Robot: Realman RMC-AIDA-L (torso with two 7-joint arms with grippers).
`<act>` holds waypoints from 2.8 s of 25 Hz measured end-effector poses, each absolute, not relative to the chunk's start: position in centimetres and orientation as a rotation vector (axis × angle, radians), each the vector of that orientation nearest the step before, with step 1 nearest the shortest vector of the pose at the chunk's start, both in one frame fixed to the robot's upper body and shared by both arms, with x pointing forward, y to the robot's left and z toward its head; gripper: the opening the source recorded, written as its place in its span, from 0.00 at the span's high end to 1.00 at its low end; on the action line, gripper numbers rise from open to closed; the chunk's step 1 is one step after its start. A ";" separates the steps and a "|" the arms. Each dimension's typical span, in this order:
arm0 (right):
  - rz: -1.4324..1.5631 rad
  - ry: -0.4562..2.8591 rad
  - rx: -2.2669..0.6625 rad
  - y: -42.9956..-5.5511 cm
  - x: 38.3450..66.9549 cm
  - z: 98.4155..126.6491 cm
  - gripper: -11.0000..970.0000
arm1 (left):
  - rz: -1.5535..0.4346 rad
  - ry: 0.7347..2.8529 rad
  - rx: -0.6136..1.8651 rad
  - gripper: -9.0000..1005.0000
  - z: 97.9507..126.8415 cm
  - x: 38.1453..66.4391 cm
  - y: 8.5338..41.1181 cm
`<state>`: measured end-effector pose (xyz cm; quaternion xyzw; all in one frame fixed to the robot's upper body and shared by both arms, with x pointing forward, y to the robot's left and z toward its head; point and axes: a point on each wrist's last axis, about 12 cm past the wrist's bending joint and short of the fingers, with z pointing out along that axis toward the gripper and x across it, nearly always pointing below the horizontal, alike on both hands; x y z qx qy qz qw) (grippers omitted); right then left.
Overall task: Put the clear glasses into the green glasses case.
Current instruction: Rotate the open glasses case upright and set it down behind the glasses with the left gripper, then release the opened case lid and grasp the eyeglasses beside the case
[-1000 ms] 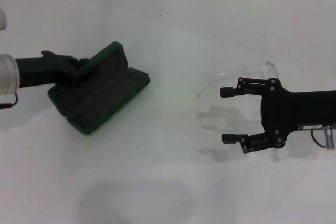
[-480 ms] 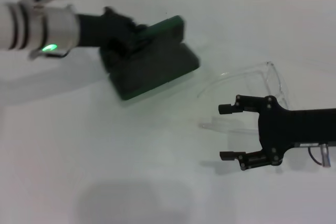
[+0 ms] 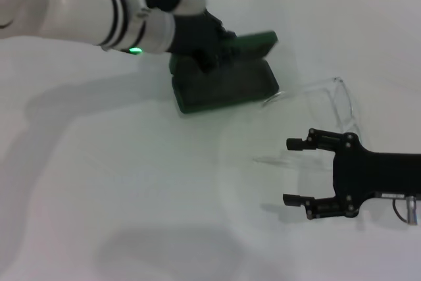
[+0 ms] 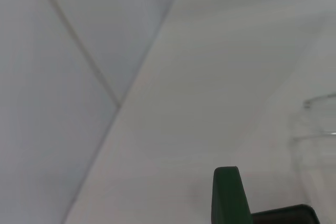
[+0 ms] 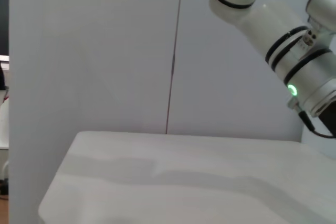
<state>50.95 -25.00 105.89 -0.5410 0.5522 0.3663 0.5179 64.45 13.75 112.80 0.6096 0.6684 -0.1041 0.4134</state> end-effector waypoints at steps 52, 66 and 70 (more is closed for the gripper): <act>0.498 2.268 -0.977 -26.4 55.7 121.2 0.15 | -0.666 1.467 1.070 0.41 108.1 53.4 21.3; 0.317 2.482 -0.928 -24.0 58.1 117.4 0.15 | -0.701 1.451 1.067 0.41 107.3 53.2 21.7; 0.337 2.508 -0.933 -23.0 58.9 115.6 0.15 | -0.694 1.442 1.075 0.41 107.3 53.2 21.7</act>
